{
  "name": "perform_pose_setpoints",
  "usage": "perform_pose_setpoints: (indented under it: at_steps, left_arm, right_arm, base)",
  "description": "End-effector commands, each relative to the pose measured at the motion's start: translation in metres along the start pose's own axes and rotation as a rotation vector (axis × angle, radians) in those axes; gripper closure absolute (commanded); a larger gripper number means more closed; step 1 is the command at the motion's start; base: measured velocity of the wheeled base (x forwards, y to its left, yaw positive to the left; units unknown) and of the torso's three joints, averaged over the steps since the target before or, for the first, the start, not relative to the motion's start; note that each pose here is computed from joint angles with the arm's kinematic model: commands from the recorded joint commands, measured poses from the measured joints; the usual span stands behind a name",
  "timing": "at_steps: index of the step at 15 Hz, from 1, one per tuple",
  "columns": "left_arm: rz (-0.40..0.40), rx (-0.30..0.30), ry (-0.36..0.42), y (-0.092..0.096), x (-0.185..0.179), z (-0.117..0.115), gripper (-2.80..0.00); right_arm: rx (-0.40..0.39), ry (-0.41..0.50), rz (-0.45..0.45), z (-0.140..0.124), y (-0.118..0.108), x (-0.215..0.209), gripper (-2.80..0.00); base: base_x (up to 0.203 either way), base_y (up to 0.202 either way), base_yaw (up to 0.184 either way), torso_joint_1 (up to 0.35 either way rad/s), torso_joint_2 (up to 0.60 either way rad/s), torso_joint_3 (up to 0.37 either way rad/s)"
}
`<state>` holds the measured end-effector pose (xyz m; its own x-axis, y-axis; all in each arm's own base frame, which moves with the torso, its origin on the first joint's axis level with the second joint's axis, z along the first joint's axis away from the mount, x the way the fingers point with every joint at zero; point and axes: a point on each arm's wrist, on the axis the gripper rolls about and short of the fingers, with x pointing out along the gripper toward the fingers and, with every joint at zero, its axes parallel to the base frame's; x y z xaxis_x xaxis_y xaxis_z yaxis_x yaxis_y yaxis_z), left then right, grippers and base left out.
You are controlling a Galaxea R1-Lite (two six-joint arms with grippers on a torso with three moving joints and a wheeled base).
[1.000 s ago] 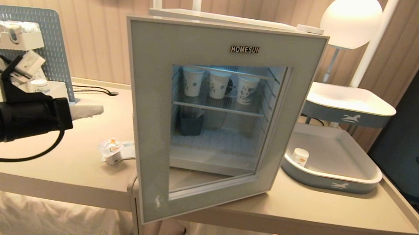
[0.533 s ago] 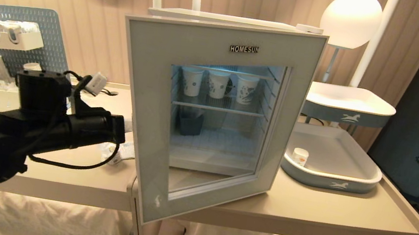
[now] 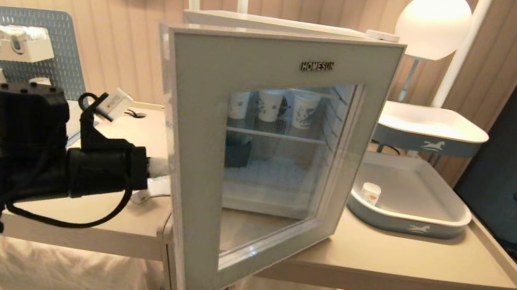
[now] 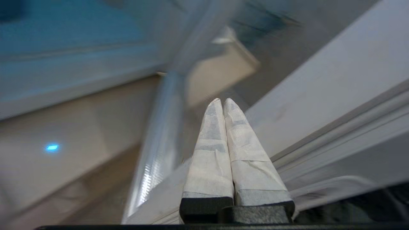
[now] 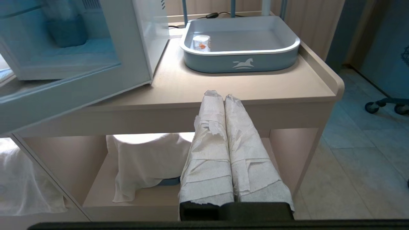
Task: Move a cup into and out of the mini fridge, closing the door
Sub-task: Open the freezer door
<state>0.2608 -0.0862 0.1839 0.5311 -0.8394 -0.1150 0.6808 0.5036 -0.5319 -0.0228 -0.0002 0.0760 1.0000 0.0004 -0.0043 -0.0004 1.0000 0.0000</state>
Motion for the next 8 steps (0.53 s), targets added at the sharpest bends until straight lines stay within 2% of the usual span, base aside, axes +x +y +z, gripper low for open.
perform_pose_setpoints:
  at_steps: [1,3,5,6,7,8]
  left_arm:
    - [-0.156,0.024,0.018,-0.050,-0.003,-0.004,0.00]
    - [-0.306,0.021,0.109,-0.089,0.006,-0.022,0.00]
    - [-0.410,0.024,0.189,-0.119,0.004,-0.037,0.00]
    - [-0.415,0.025,0.198,-0.123,0.002,-0.038,0.00]
    - [-0.383,0.026,0.173,-0.119,0.001,-0.033,0.00]
    - [-0.306,0.028,0.114,-0.111,-0.004,-0.023,0.00]
  right_arm:
    - [0.000,0.002,0.001,0.000,0.000,0.000,0.00]
    - [0.000,0.002,0.001,0.000,0.000,0.000,0.00]
    - [0.000,0.001,0.000,0.000,0.000,0.000,0.00]
    - [0.001,0.002,0.000,0.000,0.000,0.000,0.00]
    - [0.000,0.002,0.000,0.000,0.000,0.000,0.00]
    - [0.000,0.002,0.001,0.000,0.000,0.000,0.00]
  base:
    - [0.000,0.000,0.000,0.000,0.00,0.000]
    - [0.000,0.000,0.000,0.000,0.00,0.000]
    - [0.000,0.000,0.000,0.000,0.00,0.000]
    - [0.000,0.000,0.000,0.000,0.00,0.000]
    - [0.000,0.000,0.000,0.000,0.00,0.000]
    - [0.000,0.000,0.000,0.000,0.00,0.000]
